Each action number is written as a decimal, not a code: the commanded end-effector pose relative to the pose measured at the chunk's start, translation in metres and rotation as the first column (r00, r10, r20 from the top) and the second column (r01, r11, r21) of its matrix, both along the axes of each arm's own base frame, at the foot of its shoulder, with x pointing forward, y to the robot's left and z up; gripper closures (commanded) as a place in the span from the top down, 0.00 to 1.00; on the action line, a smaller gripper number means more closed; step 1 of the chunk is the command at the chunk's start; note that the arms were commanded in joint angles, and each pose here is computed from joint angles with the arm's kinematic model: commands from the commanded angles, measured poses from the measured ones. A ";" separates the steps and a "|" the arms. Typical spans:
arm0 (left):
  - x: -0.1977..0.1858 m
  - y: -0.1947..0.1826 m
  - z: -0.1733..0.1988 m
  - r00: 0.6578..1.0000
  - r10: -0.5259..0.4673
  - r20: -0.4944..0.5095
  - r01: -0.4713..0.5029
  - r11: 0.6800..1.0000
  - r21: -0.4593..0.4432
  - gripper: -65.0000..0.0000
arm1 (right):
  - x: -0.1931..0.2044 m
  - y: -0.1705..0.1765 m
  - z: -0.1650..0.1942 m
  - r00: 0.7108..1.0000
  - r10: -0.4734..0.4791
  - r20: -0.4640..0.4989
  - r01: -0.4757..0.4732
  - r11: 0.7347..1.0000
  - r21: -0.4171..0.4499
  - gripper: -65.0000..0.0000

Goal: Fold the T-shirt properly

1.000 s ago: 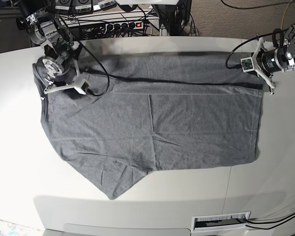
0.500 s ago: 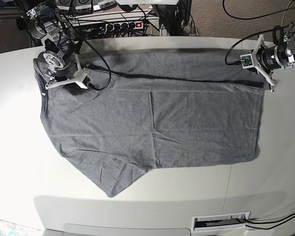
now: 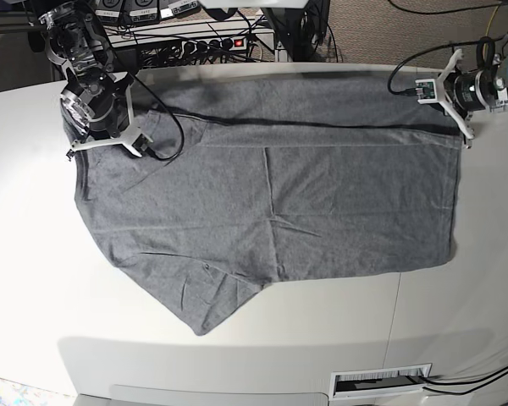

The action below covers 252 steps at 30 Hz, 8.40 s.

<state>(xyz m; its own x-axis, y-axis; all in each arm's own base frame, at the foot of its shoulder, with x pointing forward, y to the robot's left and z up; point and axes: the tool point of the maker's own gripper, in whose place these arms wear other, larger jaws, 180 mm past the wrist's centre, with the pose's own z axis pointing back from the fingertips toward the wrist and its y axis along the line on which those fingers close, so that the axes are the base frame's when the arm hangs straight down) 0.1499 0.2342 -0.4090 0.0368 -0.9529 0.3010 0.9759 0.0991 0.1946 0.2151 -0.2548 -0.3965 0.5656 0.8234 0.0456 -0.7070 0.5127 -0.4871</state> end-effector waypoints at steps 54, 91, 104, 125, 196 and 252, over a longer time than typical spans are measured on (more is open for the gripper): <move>0.284 0.056 0.091 0.534 0.839 0.107 -0.547 0.439 -0.713 0.27 | 0.071 -0.040 0.109 0.894 -0.237 0.379 0.117 0.942 0.314 0.00; 0.310 0.046 0.030 0.406 0.906 -0.123 -0.710 0.227 -0.667 0.34 | 0.068 -0.043 0.107 0.898 -0.245 0.364 0.135 0.943 0.303 0.00; 0.316 0.092 0.061 0.314 0.945 -0.089 -0.661 0.150 -0.735 0.34 | 0.068 -0.043 0.106 0.899 -0.247 0.361 0.138 0.944 0.301 0.00; 0.304 0.097 0.030 0.259 0.965 -0.037 -0.745 0.175 -0.644 0.34 | 0.062 -0.048 0.101 0.907 -0.260 0.332 0.167 0.945 0.282 0.00; 0.298 0.079 0.035 0.357 0.921 -0.156 -0.728 0.170 -0.664 0.36 | 0.061 -0.048 0.101 0.907 -0.260 0.331 0.168 0.945 0.282 0.00; 0.297 0.068 0.062 0.479 0.854 -0.204 -0.644 0.183 -0.743 0.00 | 0.083 -0.052 0.122 0.876 -0.244 0.416 0.140 0.954 0.266 0.00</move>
<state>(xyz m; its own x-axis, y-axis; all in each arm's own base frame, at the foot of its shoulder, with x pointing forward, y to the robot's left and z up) 0.4330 0.2933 -0.3735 0.5148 -0.0078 0.8573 0.2885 0.9432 -0.1647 0.2898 -0.3023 -0.2892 0.6170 0.6278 0.4745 -0.3490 0.7587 -0.5500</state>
